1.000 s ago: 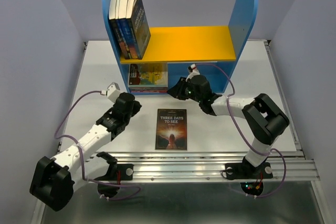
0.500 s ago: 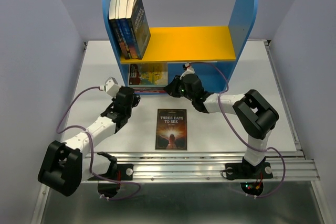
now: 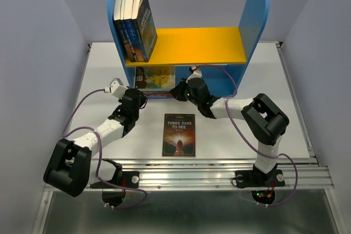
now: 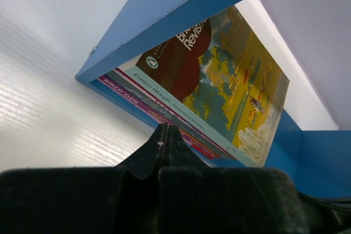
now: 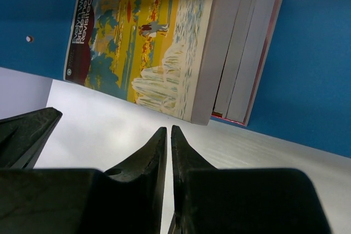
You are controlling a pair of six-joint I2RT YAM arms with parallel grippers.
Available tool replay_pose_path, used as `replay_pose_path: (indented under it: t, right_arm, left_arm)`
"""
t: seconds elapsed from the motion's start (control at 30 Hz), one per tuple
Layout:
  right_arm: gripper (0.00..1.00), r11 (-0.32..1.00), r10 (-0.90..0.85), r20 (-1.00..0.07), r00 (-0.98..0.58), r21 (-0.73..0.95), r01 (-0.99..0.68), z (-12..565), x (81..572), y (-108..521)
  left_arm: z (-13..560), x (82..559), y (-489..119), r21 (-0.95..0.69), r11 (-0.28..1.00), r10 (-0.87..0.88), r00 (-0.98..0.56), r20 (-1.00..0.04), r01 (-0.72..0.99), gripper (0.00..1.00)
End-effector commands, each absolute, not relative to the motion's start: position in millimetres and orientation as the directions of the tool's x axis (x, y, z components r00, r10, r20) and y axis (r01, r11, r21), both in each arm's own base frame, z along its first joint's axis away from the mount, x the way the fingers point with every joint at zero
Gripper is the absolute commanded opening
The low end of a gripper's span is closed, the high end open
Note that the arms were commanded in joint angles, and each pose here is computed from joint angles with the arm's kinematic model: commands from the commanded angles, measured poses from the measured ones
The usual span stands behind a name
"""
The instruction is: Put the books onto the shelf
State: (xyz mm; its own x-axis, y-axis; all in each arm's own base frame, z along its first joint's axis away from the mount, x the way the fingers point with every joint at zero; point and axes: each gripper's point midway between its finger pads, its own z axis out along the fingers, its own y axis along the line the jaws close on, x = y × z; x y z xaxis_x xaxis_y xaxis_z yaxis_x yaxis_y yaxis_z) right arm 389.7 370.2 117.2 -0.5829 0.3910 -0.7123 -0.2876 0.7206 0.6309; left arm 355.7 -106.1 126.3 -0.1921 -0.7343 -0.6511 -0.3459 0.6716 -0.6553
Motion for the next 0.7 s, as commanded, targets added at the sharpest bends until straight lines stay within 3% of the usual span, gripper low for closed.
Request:
replay_pose_path:
  t: [0.0,0.67]
  right_arm:
    - [0.13,0.723,0.41,-0.741,-0.532,0.62,-0.306,132.1,398.8,377.7]
    - [0.13,0.732,0.413,-0.749,-0.518,0.611,-0.299,127.8,404.9,383.6]
  left_arm:
    - [134.7,362.4,-99.6,-0.687,0.648,-0.751,-0.12,-0.65,-0.33,0.0]
    - [115.0,377.2,-105.0,-0.7,0.626,-0.768,-0.113,-0.631,-0.344,0.0]
